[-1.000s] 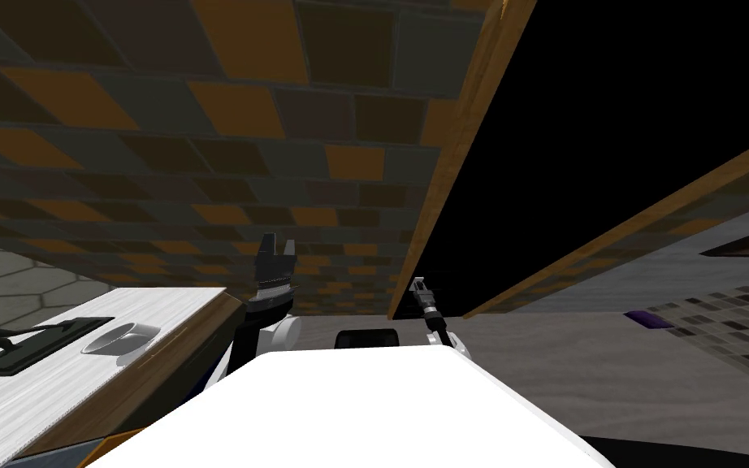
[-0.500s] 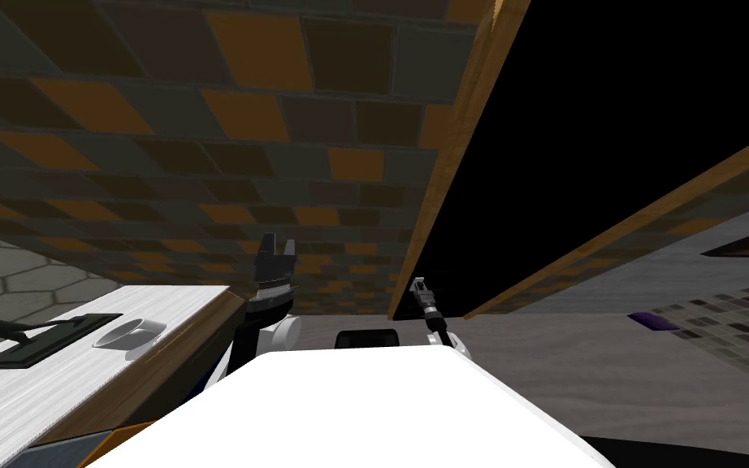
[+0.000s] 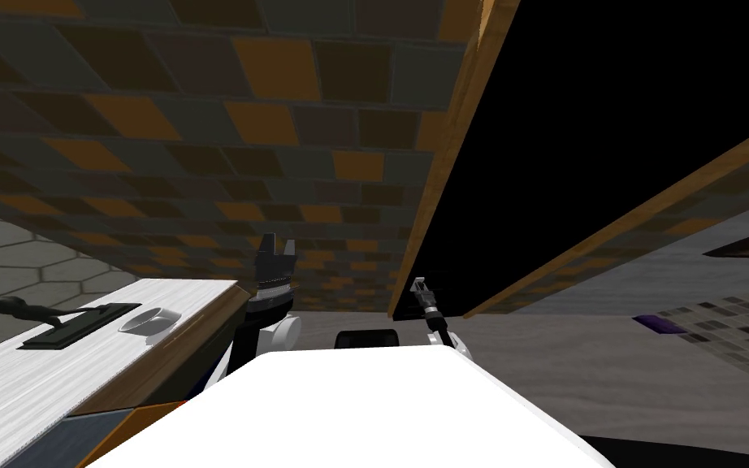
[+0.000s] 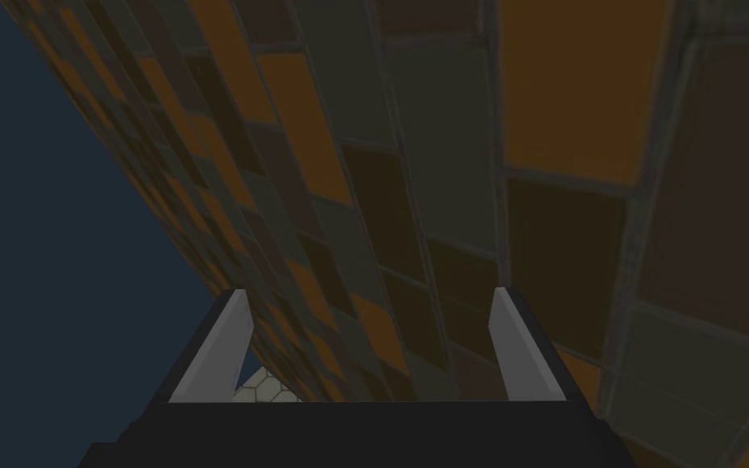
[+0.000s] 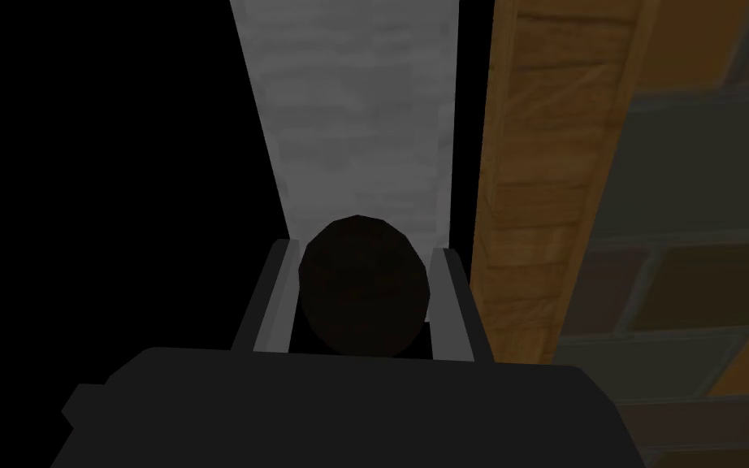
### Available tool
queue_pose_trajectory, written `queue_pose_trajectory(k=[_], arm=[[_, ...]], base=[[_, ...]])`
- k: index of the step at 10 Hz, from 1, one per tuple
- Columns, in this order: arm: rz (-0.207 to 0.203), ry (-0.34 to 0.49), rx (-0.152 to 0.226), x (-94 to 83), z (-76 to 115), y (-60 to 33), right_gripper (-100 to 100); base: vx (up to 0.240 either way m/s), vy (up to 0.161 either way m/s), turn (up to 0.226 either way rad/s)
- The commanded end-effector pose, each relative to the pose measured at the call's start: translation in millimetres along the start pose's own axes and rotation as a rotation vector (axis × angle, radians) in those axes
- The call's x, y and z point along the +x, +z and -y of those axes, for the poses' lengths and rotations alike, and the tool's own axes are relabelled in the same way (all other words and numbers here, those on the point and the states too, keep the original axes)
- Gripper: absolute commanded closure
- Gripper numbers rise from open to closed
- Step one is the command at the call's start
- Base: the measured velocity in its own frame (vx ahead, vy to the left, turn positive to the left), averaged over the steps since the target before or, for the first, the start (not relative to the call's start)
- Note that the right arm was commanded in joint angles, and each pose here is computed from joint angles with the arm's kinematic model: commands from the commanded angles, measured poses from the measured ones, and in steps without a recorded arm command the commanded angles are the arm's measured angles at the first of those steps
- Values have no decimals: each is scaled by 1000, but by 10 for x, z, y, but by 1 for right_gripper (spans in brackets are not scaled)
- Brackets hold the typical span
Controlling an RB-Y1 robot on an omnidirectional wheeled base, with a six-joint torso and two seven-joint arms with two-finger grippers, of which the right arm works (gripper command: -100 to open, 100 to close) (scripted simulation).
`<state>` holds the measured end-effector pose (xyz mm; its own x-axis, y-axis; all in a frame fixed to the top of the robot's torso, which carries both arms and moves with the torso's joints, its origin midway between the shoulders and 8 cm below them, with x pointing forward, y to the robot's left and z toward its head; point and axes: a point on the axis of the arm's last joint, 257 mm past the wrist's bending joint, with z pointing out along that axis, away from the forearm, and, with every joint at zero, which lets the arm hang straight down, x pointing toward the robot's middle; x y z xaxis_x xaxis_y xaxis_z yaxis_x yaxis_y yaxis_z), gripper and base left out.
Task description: Pull the door open
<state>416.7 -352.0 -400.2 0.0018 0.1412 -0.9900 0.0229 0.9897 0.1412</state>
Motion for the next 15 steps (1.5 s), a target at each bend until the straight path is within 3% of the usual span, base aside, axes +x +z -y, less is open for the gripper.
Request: queue_pose_trajectory(k=[1, 15], arm=[[1, 57, -7, 10, -63, 12, 100], [12, 424, 5, -12, -52, 53, 100]], base=[[-44, -12, 51], [-38, -9, 32]])
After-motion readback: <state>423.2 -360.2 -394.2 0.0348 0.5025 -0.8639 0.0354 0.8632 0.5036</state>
